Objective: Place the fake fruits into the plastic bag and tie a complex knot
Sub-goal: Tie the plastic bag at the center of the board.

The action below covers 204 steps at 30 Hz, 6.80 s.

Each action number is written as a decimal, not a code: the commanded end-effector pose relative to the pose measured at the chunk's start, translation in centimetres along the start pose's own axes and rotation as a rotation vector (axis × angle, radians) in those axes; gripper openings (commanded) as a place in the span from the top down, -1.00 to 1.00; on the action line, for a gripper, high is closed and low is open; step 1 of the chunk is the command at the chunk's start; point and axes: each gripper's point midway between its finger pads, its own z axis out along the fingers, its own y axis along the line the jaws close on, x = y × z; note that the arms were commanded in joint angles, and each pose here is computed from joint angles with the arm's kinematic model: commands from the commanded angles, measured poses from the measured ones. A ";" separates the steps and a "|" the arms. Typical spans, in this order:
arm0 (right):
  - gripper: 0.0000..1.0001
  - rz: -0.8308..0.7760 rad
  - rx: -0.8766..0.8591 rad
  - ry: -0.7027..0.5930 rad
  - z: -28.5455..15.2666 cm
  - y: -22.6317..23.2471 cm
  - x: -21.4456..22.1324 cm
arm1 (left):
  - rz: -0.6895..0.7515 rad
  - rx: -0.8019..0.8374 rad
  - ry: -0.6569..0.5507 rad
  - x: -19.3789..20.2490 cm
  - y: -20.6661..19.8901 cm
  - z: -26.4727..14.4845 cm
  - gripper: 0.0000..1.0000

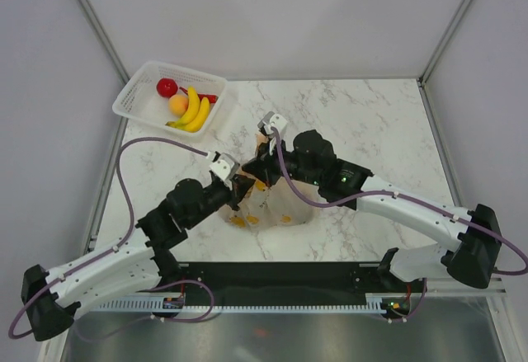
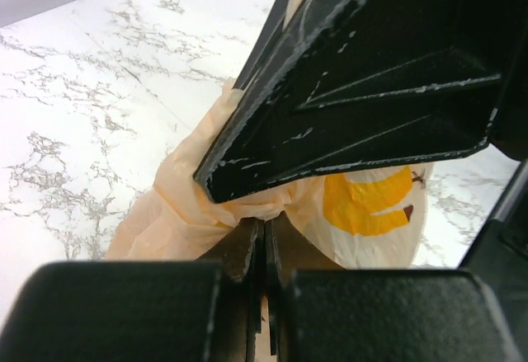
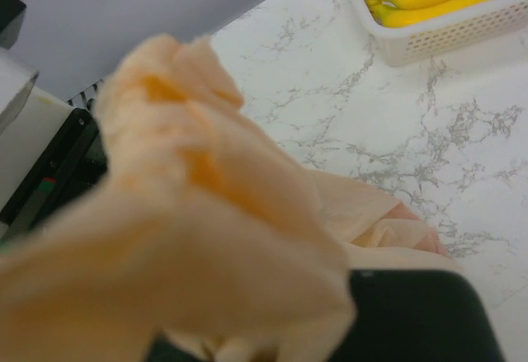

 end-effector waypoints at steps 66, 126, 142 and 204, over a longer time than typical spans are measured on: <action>1.00 -0.048 -0.195 0.017 2.1 -1.7 -1.0 | -0.034 -0.398 -0.234 -2.4 6.6 2.4 0.93; 1.00 0.115 0.216 -0.288 -0.5 -0.8 -7.6 | -0.381 0.026 -0.587 -7.1 -0.2 4.2 0.85; 1.00 0.153 0.277 -0.305 -1.4 1.9 -8.8 | -0.459 0.170 -0.651 -10.6 -2.0 3.0 0.81; 1.00 0.032 -0.459 -0.108 -2.8 2.1 -3.6 | -0.062 0.032 0.155 -5.4 -0.8 -6.0 -0.90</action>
